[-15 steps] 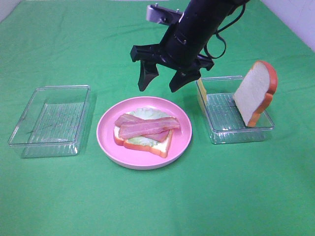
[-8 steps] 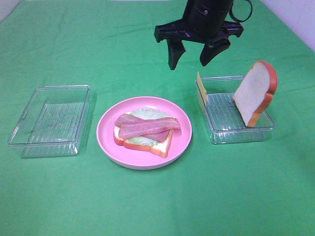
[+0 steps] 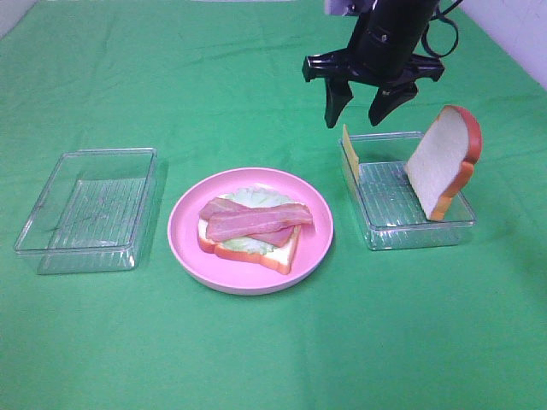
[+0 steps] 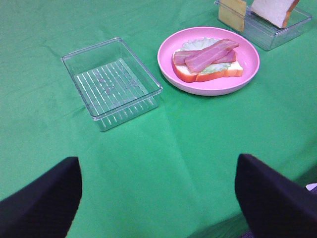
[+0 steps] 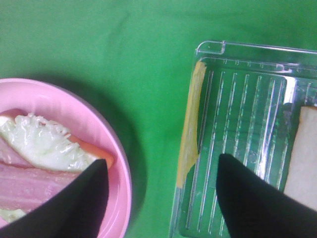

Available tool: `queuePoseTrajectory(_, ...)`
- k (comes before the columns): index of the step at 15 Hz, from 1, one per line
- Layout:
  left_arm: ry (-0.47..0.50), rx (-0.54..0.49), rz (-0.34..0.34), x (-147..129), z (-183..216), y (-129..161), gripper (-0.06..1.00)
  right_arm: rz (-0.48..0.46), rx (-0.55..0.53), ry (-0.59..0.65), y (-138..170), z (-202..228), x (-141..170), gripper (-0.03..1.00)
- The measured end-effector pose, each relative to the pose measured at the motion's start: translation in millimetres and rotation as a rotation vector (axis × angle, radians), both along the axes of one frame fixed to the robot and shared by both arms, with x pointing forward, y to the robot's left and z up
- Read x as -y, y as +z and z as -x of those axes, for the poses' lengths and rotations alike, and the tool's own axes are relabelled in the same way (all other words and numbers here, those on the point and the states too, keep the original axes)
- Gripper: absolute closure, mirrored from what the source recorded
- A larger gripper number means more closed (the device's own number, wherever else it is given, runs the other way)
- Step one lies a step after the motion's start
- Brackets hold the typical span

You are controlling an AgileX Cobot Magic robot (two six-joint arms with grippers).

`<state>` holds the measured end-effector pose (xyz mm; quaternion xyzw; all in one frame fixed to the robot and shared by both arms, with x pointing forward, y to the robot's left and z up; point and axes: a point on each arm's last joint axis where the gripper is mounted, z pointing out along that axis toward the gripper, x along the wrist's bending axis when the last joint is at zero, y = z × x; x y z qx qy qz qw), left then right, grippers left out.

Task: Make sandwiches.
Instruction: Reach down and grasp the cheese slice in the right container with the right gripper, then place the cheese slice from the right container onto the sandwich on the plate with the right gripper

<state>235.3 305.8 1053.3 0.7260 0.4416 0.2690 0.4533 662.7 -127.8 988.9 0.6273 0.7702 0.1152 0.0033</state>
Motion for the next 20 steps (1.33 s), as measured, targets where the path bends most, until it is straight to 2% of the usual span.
queuePoseTrajectory(2, 0.0, 0.0, 0.0, 0.0, 0.0, 0.0, 0.15, 0.011, -0.024, 0.003, -20.2, -6.1, -2.2, 0.38)
queuePoseTrajectory(7, 0.0, 0.0, 0.0, 0.0, 0.0, 0.0, 0.15, 0.025, -0.064, 0.004, -41.1, -8.8, -3.4, 0.47)
queuePoseTrajectory(8, 0.0, 0.0, 0.0, 0.0, 0.0, 0.0, 0.15, 0.03, -0.071, 0.005, -44.8, -9.2, -3.3, 0.53)
queuePoseTrajectory(11, 0.0, 0.0, 0.0, 0.0, 0.0, 0.0, 0.15, 0.051, -0.07, 0.011, -47.8, -10.0, -1.8, 0.83)
queuePoseTrajectory(14, 0.0, 0.0, 0.0, 0.0, 0.0, 0.0, 0.15, 0.06, -0.075, 0.014, -48.0, -9.5, -1.0, 0.97)
queuePoseTrajectory(17, 0.0, 0.0, 0.0, 0.0, 0.0, 0.0, 0.15, 0.073, -0.062, 0.019, -43.2, -9.9, 0.4, 0.97)
queuePoseTrajectory(20, 0.0, 0.001, 0.0, 0.0, 0.0, 0.1, 0.15, 0.028, -0.006, 0.028, -5.9, -3.4, 0.4, 0.97)
